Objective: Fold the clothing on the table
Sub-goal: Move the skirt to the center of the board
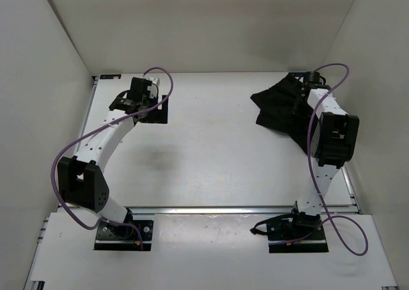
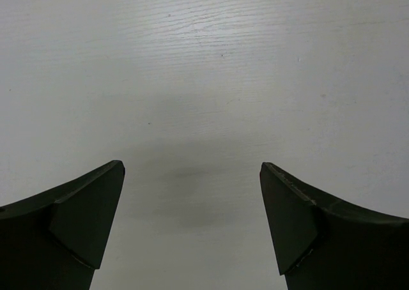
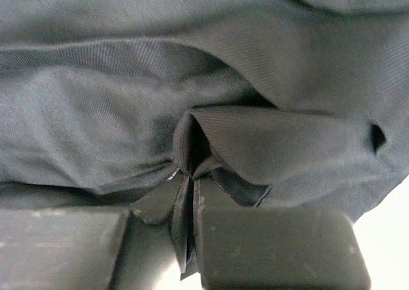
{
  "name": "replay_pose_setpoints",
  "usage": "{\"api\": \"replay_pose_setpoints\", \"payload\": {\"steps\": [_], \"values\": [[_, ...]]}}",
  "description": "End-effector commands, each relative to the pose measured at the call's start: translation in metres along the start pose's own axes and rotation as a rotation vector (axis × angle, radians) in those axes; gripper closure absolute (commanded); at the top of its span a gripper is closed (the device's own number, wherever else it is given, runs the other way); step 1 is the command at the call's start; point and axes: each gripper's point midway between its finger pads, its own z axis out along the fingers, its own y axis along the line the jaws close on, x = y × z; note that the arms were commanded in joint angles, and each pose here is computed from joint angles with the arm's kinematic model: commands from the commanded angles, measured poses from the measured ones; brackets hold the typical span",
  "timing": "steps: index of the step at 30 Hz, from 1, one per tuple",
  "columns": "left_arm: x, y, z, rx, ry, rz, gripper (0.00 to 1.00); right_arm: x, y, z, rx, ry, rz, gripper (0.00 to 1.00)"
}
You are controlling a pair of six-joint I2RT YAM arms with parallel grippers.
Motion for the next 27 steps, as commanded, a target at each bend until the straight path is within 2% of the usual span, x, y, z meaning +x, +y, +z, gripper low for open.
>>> {"api": "replay_pose_setpoints", "payload": {"steps": [1,4,5,8,9,12,13,14,15,16,19,20,21,22,24,25,27], "values": [[-0.012,0.005,-0.01,0.006,-0.054,-0.022,0.01,-0.026,0.012,-0.017,-0.032,-0.032,-0.001,1.0],[-0.016,0.007,-0.012,0.005,-0.072,-0.025,0.01,-0.061,0.056,-0.05,-0.173,-0.138,-0.033,1.0],[-0.017,0.006,-0.012,0.009,-0.076,-0.028,0.02,-0.083,0.076,-0.071,-0.225,-0.208,-0.049,1.0],[-0.028,0.005,-0.017,0.018,-0.121,-0.021,0.01,-0.121,0.169,-0.15,-0.46,-0.377,-0.116,1.0],[-0.032,0.007,-0.018,0.01,-0.136,-0.025,0.02,-0.123,0.188,-0.16,-0.507,-0.392,-0.134,1.0],[-0.047,0.015,-0.026,0.002,-0.173,-0.049,0.01,-0.127,0.268,-0.241,-0.727,-0.498,-0.262,1.0],[-0.058,0.015,-0.033,0.008,-0.205,-0.066,0.02,-0.126,0.288,-0.283,-0.783,-0.573,-0.318,1.0],[-0.065,0.017,-0.039,0.01,-0.238,-0.075,0.01,-0.129,0.299,-0.329,-0.839,-0.67,-0.354,1.0],[-0.067,0.018,-0.041,0.007,-0.248,-0.078,0.02,-0.128,0.299,-0.348,-0.858,-0.703,-0.362,1.0],[-0.076,0.016,-0.051,0.018,-0.294,-0.084,0.01,-0.129,0.297,-0.387,-0.891,-0.778,-0.369,1.0],[-0.081,0.016,-0.066,0.031,-0.341,-0.105,0.01,-0.134,0.259,-0.431,-0.85,-0.899,-0.325,1.0],[-0.084,0.015,-0.074,0.039,-0.357,-0.112,0.01,-0.135,0.243,-0.421,-0.83,-0.897,-0.293,1.0],[-0.08,0.013,-0.072,0.045,-0.347,-0.112,0.02,-0.12,0.243,-0.379,-0.836,-0.786,-0.272,1.0],[-0.082,0.012,-0.077,0.049,-0.357,-0.111,0.02,-0.128,0.22,-0.378,-0.824,-0.819,-0.239,1.0],[-0.081,0.012,-0.083,0.043,-0.364,-0.094,0.01,-0.1,0.202,-0.298,-0.79,-0.648,-0.189,1.0],[-0.079,0.009,-0.085,0.053,-0.365,-0.097,0.01,-0.095,0.201,-0.281,-0.776,-0.638,-0.18,1.0],[-0.072,0.006,-0.08,0.068,-0.345,-0.083,0.02,-0.048,0.201,-0.212,-0.734,-0.468,-0.178,1.0]]}}
